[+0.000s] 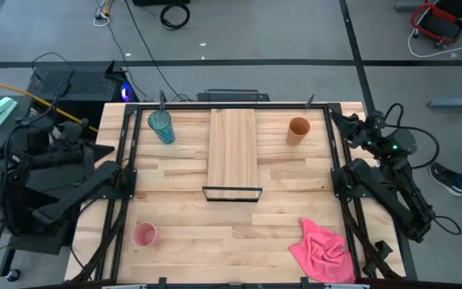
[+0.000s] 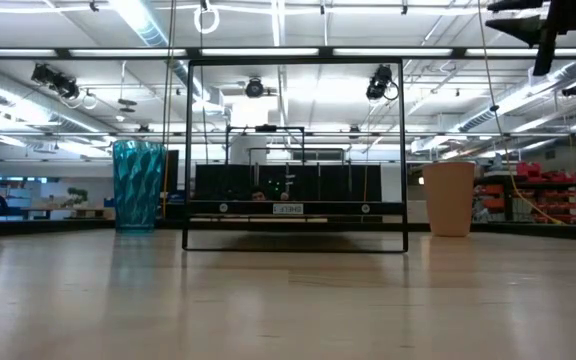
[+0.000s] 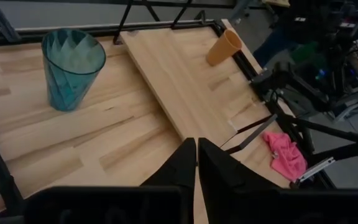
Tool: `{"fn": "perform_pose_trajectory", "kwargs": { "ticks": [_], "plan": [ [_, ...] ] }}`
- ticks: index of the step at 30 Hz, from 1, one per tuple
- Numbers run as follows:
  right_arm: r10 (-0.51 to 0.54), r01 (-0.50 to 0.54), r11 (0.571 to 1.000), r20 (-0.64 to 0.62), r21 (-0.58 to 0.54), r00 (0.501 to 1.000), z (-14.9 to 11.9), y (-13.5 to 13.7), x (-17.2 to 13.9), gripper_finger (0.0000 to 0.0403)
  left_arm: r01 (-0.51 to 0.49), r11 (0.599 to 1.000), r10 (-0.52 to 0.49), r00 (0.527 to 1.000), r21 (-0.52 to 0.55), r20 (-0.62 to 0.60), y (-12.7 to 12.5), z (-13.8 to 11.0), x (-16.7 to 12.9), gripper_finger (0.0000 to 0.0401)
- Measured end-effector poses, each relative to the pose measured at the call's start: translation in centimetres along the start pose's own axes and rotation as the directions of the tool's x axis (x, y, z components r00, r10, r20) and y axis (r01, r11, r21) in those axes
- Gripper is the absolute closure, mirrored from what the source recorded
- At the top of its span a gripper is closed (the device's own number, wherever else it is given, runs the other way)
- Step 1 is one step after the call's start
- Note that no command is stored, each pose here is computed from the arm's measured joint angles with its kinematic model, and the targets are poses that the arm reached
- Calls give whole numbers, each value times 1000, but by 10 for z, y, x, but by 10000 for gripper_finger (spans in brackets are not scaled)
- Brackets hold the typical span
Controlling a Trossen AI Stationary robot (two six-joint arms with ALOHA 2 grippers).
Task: Stack small to large cups/mugs on shelf
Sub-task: Put the pink cup on the shelf
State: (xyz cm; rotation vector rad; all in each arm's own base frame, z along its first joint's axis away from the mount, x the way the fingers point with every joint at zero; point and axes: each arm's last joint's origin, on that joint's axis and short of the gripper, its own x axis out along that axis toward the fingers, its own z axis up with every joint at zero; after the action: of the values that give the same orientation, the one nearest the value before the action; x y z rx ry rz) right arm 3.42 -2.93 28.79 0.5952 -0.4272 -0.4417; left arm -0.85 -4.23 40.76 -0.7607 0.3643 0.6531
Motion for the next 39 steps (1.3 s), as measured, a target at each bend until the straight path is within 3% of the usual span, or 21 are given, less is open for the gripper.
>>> {"fn": "perform_pose_trajectory", "kwargs": {
  "ticks": [7,11,20,25,29,34,39],
  "plan": [
    [16,-16,1000,-6,-4,1000,1,0,3,294,-19,999,15,993,31,117,-8,7,8,377],
    [77,-76,997,11,-29,997,8,3,13,294,25,996,-43,975,85,220,-10,21,18,378],
    [276,-276,961,-16,5,961,36,13,58,294,109,951,-235,860,288,453,-23,55,16,381],
    [344,-347,937,-77,-35,936,57,34,94,294,146,925,-312,818,350,484,-22,66,18,387],
    [408,-418,908,-144,-43,902,64,50,130,294,208,918,-359,797,338,485,-9,75,30,386],
    [485,-496,868,-262,29,834,45,66,164,294,328,883,-457,764,336,455,5,79,46,382],
    [551,-558,826,-335,87,764,22,83,171,294,401,831,-548,706,386,448,5,78,50,386]
  ]
}}
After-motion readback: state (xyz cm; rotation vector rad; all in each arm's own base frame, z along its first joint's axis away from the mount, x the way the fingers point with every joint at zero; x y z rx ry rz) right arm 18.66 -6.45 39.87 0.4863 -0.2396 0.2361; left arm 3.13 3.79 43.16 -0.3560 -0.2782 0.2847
